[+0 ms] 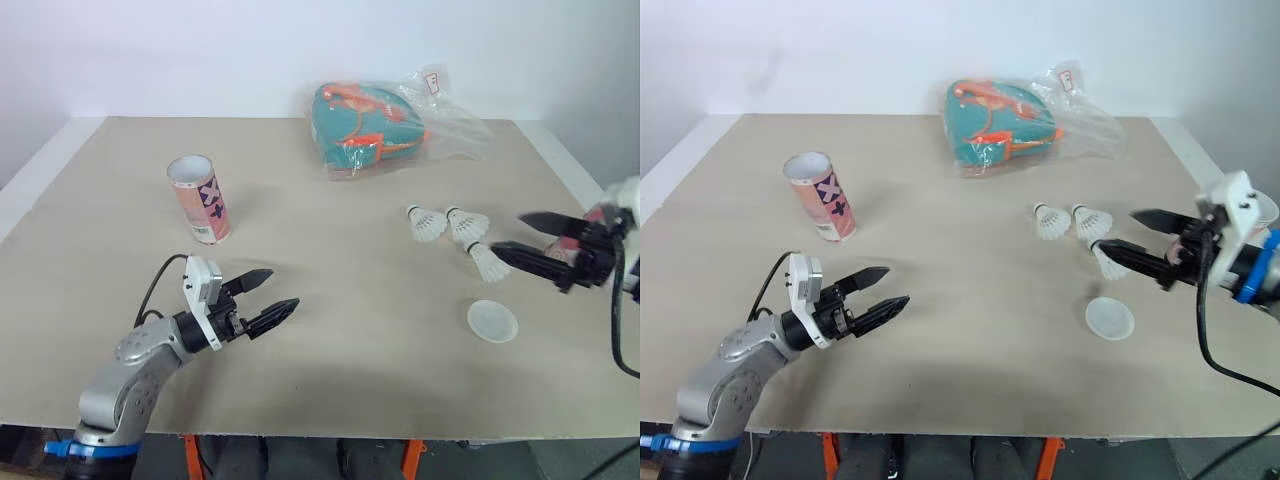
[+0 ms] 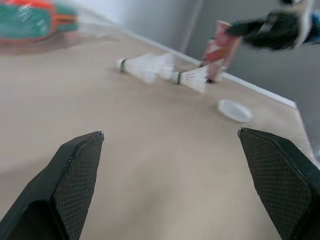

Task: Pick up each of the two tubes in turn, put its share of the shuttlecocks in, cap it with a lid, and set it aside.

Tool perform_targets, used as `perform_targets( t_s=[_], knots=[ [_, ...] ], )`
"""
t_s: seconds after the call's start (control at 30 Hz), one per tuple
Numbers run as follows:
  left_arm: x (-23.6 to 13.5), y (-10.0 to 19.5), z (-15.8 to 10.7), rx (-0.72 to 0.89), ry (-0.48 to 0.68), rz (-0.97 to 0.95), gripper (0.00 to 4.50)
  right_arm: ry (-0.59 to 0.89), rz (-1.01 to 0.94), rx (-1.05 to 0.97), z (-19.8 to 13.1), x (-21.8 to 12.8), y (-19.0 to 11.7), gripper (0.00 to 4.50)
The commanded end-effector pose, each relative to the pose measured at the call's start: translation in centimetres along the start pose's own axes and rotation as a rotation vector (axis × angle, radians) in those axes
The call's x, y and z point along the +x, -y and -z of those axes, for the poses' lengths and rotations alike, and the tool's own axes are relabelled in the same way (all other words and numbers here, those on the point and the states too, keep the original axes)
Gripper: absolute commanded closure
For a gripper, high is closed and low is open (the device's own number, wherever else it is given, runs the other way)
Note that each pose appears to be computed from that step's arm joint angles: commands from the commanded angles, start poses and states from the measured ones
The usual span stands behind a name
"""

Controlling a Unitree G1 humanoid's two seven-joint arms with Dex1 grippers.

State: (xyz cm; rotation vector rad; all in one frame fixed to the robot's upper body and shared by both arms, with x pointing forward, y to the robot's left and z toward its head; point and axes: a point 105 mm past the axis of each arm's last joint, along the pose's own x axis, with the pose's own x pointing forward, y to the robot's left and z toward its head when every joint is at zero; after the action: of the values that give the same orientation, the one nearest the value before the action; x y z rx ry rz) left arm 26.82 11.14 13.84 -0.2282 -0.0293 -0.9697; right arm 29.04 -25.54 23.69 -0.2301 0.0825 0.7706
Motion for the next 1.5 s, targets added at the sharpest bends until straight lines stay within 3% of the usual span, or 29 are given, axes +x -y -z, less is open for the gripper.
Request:
perform_targets(
  t_s=[0.03,0.17,0.4,0.67,0.87,1.27,1.5],
  knots=[
    [-1.4,-1.1,-2.5,0.043,0.142,-0.203,0.0,0.182,-0.216,-0.018,-3.5,4.6,-4.3,0.04],
    [-4.8,-3.5,-2.7,0.132,0.161,-0.449,0.0,0.191,-0.385,0.031,-2.4,9.1,-8.1,0.04],
    [-5.1,-5.7,-2.7,0.254,0.109,-0.574,0.0,0.18,-0.417,0.044,-0.9,12.3,-10.3,0.04],
    [-4.8,-8.6,-2.6,0.278,0.079,-0.654,0.0,0.189,-0.372,0.054,0.0,12.9,-11.3,0.04],
    [-5.0,-10.2,-2.7,0.282,0.076,-0.699,0.0,0.23,-0.177,0.09,-0.3,13.8,-9.5,0.04],
    [-5.1,-11.6,-2.8,0.296,0.045,-0.701,0.0,0.232,-0.194,0.101,-0.1,12.9,-10.5,0.04],
    [-4.6,-13.8,-3.4,0.323,0.03,-0.754,0.0,0.223,-0.172,0.113,0.3,12.6,-10.5,0.04]
  ],
)
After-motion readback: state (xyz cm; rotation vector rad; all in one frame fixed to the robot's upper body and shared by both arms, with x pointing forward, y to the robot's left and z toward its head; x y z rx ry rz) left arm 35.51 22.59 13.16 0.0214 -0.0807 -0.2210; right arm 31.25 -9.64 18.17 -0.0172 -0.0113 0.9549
